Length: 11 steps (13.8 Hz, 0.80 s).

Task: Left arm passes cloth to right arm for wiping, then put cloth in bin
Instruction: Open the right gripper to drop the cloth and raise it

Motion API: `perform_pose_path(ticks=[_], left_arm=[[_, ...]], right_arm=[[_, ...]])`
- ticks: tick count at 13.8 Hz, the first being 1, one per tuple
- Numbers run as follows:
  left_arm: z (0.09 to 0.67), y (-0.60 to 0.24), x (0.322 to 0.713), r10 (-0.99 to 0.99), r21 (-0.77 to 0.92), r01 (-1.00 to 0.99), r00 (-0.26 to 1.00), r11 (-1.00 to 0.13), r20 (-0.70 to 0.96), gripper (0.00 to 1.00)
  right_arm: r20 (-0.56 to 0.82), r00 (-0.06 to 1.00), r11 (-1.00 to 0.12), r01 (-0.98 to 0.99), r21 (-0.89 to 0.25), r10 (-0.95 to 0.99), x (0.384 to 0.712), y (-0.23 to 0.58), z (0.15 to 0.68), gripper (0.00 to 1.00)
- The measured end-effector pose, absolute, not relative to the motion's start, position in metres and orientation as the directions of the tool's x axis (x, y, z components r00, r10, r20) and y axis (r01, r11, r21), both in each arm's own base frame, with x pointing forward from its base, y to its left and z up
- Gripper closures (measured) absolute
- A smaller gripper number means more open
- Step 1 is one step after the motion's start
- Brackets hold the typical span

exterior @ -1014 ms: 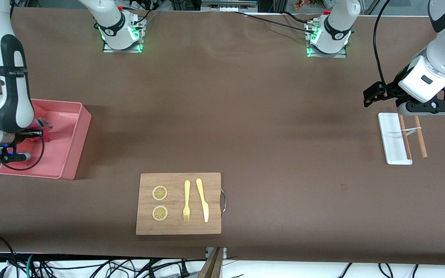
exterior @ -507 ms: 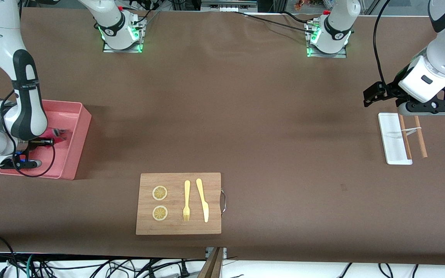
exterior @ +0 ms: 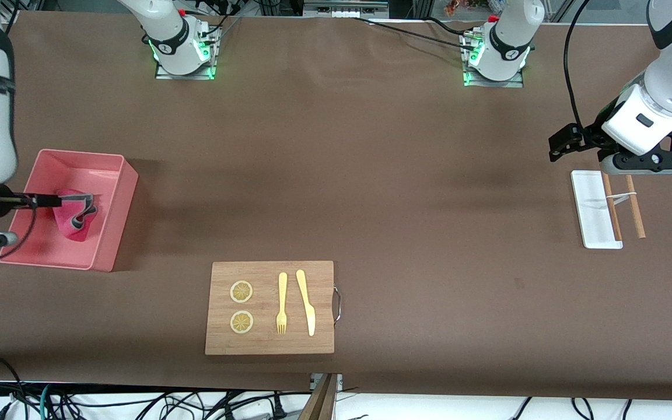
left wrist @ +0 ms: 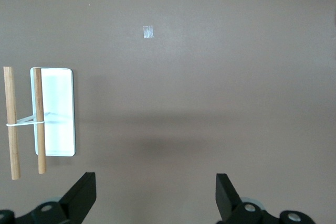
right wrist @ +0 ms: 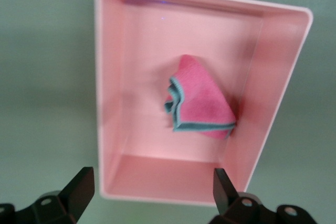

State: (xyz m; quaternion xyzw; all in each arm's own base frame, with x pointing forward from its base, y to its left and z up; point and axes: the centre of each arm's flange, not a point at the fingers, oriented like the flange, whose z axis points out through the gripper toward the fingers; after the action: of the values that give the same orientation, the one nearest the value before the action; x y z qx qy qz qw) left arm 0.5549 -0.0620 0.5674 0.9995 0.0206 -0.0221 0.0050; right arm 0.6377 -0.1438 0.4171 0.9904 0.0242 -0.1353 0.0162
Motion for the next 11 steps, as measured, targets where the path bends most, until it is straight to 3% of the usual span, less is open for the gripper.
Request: perform_pose_path(ticks=[6, 11], left_arm=[[0.567, -0.062, 0.555, 0.041, 0.009, 0.042, 0.998, -0.999, -0.045, 0.0], [0.568, -0.062, 0.555, 0.041, 0.009, 0.042, 0.998, -0.999, -0.044, 0.0]], right_arm=[[-0.142, 0.99, -1.0, 0.021, 0.007, 0.02, 0.611, -0.044, 0.547, 0.0], [-0.071, 0.994, -0.996, 0.081, 0.049, 0.077, 0.59, -0.007, 0.598, 0.0]])
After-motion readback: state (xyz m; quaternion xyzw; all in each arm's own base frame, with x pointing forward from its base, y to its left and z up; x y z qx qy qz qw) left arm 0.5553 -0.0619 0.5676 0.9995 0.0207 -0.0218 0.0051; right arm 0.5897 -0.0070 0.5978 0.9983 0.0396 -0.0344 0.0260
